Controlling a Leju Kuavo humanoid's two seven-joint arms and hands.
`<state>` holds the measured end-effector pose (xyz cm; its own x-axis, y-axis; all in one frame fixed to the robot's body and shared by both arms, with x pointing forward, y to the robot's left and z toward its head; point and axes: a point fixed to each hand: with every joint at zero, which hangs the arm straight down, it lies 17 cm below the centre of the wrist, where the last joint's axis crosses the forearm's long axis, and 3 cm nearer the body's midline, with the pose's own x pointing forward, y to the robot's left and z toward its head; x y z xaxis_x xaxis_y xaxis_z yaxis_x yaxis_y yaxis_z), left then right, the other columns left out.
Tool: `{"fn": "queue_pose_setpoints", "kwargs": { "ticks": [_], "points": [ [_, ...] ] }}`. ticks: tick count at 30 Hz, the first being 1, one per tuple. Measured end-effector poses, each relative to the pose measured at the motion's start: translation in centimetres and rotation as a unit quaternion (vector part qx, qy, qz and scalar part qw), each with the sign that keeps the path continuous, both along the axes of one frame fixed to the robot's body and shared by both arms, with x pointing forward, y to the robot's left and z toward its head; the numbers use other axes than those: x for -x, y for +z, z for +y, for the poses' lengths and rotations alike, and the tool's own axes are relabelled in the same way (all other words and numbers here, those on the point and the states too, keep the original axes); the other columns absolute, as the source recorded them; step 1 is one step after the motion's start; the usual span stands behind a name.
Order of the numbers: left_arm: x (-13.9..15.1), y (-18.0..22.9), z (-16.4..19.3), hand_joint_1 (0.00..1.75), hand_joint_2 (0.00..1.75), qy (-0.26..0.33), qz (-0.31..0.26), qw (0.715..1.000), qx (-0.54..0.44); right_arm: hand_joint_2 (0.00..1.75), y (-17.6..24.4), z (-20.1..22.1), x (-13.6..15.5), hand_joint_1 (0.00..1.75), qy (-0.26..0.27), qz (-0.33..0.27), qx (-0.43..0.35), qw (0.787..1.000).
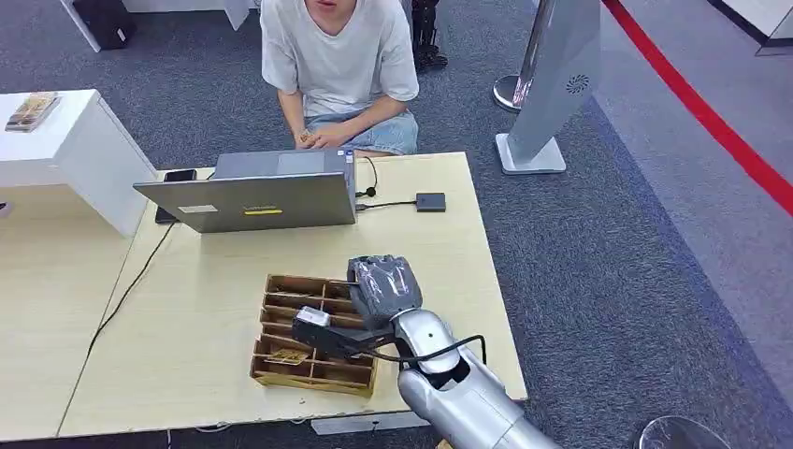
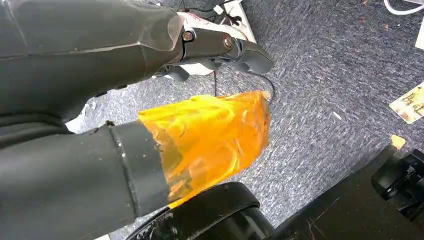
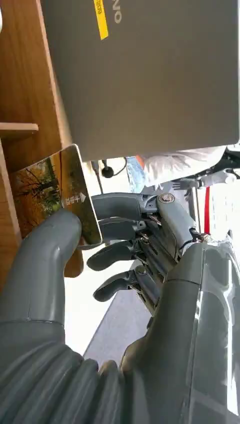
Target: Pass the card to the sensor for recognition and then transmit it.
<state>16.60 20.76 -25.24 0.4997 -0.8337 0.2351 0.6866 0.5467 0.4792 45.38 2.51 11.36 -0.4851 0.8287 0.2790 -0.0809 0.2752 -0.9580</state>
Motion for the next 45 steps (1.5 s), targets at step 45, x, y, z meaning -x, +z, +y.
{"fn": "queue_pose_setpoints", "kwargs": {
  "ticks": [45],
  "points": [
    [-0.2,0.1,0.4,0.0,0.0,0.006,-0.009,1.0,-0.002,1.75,19.4,0.0,2.7,1.75,0.056,-0.183,-0.185,0.964]
  ]
}}
